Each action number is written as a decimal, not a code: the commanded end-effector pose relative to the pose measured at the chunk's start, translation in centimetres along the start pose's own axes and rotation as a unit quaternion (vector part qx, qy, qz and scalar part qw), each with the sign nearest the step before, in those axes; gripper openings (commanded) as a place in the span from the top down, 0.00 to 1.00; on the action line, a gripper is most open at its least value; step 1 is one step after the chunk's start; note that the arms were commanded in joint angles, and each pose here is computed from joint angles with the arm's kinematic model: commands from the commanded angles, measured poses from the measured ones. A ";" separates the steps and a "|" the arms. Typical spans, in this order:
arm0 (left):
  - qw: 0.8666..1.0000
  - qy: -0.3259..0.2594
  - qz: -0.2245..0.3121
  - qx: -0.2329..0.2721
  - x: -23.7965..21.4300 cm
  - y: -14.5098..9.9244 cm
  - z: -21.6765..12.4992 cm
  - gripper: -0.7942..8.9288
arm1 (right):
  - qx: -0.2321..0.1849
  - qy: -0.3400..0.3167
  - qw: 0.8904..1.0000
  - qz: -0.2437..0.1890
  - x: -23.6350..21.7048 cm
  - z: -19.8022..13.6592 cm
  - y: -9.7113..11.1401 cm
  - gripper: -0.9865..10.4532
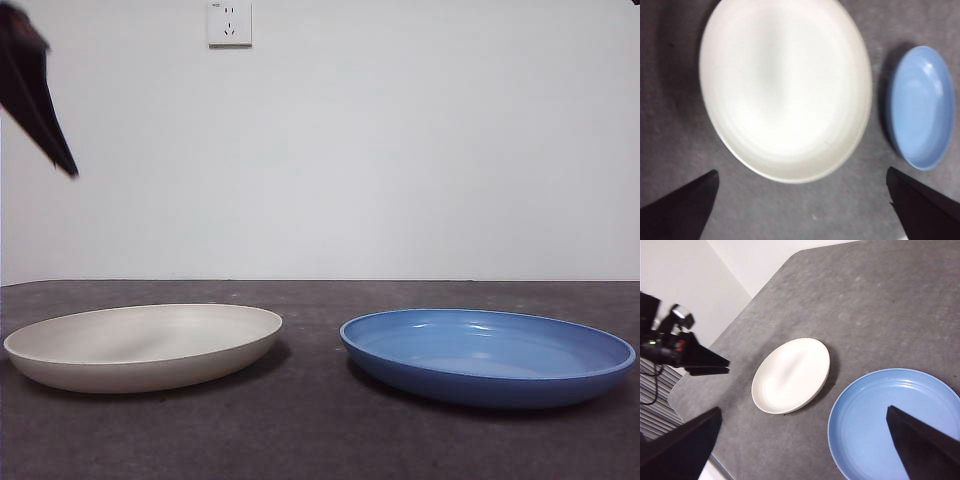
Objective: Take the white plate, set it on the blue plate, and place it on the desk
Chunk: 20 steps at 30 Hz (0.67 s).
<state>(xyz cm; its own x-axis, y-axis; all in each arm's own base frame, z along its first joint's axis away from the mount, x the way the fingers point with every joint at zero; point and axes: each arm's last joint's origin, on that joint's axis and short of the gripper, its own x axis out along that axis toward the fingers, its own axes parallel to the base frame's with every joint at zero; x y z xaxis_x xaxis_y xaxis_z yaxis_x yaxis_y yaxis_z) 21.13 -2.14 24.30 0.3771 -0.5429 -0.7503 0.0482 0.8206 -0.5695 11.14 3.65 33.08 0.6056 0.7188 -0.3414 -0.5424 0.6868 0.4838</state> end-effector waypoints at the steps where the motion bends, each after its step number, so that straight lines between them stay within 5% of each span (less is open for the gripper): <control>1: 1.000 -0.003 -0.001 0.008 1.1 0.7 1.4 0.34 | -0.010 -0.003 1.000 0.005 -0.2 0.4 0.3 0.40; 20: 1.000 0.003 0.006 -0.015 7.4 4.9 5.1 0.35 | -0.009 -0.002 1.000 0.002 -0.2 0.4 0.3 0.40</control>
<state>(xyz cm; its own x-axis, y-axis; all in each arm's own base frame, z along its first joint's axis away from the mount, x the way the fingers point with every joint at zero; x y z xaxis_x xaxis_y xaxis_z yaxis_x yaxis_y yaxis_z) 28.35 -1.23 17.90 0.3760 -0.5279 -0.7615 0.0105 0.8242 -0.5662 11.09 3.64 32.98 0.6016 0.7178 -0.3505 -0.5361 0.6881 0.4890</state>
